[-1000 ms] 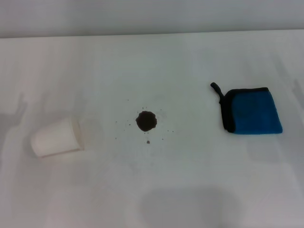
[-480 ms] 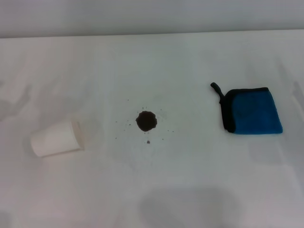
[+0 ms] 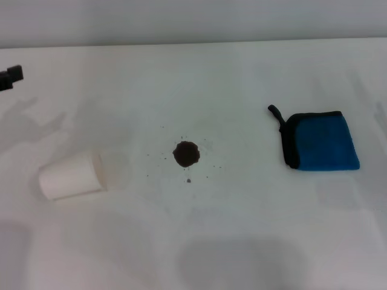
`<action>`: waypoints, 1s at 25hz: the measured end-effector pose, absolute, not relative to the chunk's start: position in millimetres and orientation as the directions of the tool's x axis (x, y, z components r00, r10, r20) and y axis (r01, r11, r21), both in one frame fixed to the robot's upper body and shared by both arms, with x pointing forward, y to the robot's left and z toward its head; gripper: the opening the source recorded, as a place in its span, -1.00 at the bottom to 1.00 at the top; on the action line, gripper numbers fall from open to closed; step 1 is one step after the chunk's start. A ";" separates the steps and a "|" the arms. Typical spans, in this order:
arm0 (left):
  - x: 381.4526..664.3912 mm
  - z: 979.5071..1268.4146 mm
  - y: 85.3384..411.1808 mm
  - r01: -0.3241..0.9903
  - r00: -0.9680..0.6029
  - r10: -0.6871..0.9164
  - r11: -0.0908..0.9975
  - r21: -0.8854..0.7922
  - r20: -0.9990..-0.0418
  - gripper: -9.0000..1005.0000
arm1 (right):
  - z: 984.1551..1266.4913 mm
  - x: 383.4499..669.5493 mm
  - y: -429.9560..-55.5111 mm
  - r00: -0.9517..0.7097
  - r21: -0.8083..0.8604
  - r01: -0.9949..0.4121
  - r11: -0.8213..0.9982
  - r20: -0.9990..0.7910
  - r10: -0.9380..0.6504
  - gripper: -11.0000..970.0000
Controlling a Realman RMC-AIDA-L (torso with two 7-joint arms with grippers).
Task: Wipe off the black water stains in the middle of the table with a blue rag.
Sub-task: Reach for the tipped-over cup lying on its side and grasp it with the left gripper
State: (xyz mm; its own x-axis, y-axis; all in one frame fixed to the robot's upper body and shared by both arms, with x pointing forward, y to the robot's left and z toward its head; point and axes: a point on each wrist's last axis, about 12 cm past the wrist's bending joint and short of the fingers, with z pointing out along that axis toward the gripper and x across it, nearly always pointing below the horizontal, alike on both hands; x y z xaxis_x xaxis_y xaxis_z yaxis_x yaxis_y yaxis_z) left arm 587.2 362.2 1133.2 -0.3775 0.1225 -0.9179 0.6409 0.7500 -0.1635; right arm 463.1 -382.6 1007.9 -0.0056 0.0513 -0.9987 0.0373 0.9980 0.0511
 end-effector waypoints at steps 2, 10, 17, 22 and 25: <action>591.5 1146.4 362.6 0.671 -0.390 0.203 0.730 -0.127 -0.898 0.72 | 1008.9 462.4 -383.5 0.004 0.051 0.041 0.998 -0.999 0.051 0.80; 611.8 1189.0 348.6 0.815 -0.457 0.518 0.569 -0.108 -0.723 0.71 | 1009.4 460.3 -384.2 0.011 0.051 0.042 0.998 -0.999 0.050 0.80; 619.5 1194.9 324.9 0.885 -0.414 0.690 0.459 -0.083 -0.594 0.70 | 1011.2 456.0 -381.2 0.037 0.058 0.019 0.998 -0.998 0.057 0.80; 620.9 1193.5 313.9 0.922 -0.339 0.740 0.384 -0.049 -0.581 0.70 | 1010.2 450.8 -379.0 0.045 0.073 0.015 0.997 -0.996 0.072 0.80; 620.5 1190.2 305.8 0.938 -0.306 0.766 0.343 -0.043 -0.566 0.69 | 1008.7 447.8 -378.7 0.041 0.078 0.018 0.997 -0.996 0.077 0.80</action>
